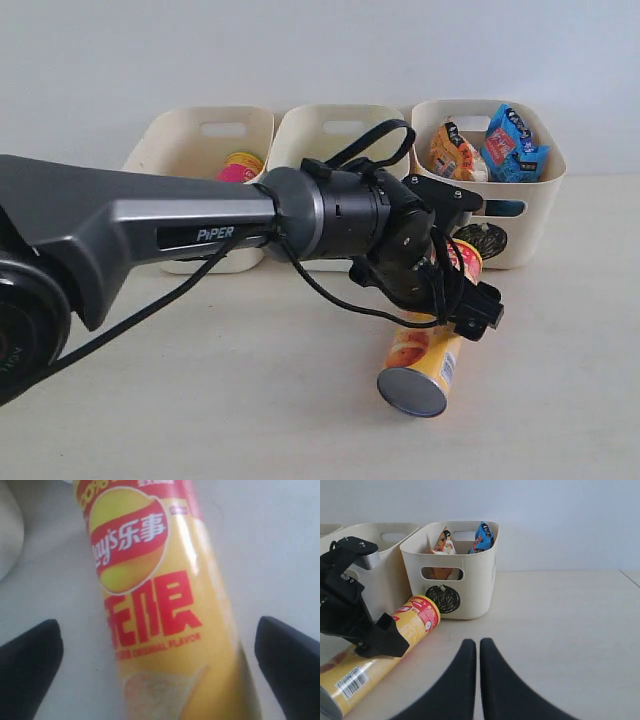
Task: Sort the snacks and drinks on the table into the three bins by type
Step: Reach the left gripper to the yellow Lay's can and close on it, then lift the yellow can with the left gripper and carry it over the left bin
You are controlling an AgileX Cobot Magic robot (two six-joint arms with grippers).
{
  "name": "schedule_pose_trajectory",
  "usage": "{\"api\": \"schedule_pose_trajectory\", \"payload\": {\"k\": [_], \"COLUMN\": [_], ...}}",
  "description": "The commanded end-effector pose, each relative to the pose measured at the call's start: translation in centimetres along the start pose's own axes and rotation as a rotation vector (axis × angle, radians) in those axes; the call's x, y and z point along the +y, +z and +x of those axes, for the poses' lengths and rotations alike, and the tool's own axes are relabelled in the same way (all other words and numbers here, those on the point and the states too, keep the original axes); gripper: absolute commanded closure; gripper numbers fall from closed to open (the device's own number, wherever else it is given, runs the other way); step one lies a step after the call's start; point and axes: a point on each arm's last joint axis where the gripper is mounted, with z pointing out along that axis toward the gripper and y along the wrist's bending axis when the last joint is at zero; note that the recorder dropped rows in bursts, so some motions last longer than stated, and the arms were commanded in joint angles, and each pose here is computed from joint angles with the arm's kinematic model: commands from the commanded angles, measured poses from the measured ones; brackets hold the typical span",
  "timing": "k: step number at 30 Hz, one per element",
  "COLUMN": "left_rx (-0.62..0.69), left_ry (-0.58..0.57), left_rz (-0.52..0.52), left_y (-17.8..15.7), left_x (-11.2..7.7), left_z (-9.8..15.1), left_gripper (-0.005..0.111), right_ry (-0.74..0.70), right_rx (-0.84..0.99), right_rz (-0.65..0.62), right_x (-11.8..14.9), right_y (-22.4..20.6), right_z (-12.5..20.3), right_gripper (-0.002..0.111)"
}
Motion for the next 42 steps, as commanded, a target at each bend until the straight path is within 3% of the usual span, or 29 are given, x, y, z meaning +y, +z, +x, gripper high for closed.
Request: {"api": "schedule_pose_trajectory", "payload": {"k": [1, 9, 13, 16, 22, 33, 42], "left_rx": [-0.054, -0.022, -0.012, -0.014, 0.027, 0.106, 0.017], "left_ry": [-0.019, 0.02, 0.032, 0.046, 0.068, 0.122, 0.223], "left_rz": [0.021, -0.002, -0.009, -0.016, -0.032, -0.081, -0.048], "left_y": [0.6, 2.7, 3.2, 3.3, 3.3, -0.5, -7.0], "left_x": [-0.5, -0.4, -0.3, -0.2, -0.1, 0.3, -1.9], "left_z": [-0.3, 1.0, 1.4, 1.4, 1.7, 0.7, -1.5], "left_gripper": [0.012, 0.012, 0.019, 0.037, 0.1, 0.103, 0.103], "right_ry": [-0.001, -0.001, -0.001, -0.001, -0.001, -0.001, -0.001], "right_rx": [-0.007, -0.007, -0.007, -0.007, -0.007, -0.007, -0.007], "right_rz": [0.0, 0.0, 0.0, 0.0, 0.0, 0.0, 0.0], "right_x": [0.0, 0.0, 0.0, 0.0, 0.0, 0.0, 0.0], "right_y": [0.0, 0.0, 0.0, 0.0, 0.0, 0.0, 0.0], "right_z": [0.1, 0.1, 0.1, 0.1, 0.1, 0.1, 0.1], "right_gripper": [0.108, 0.108, 0.108, 0.108, 0.108, 0.108, 0.108]}}
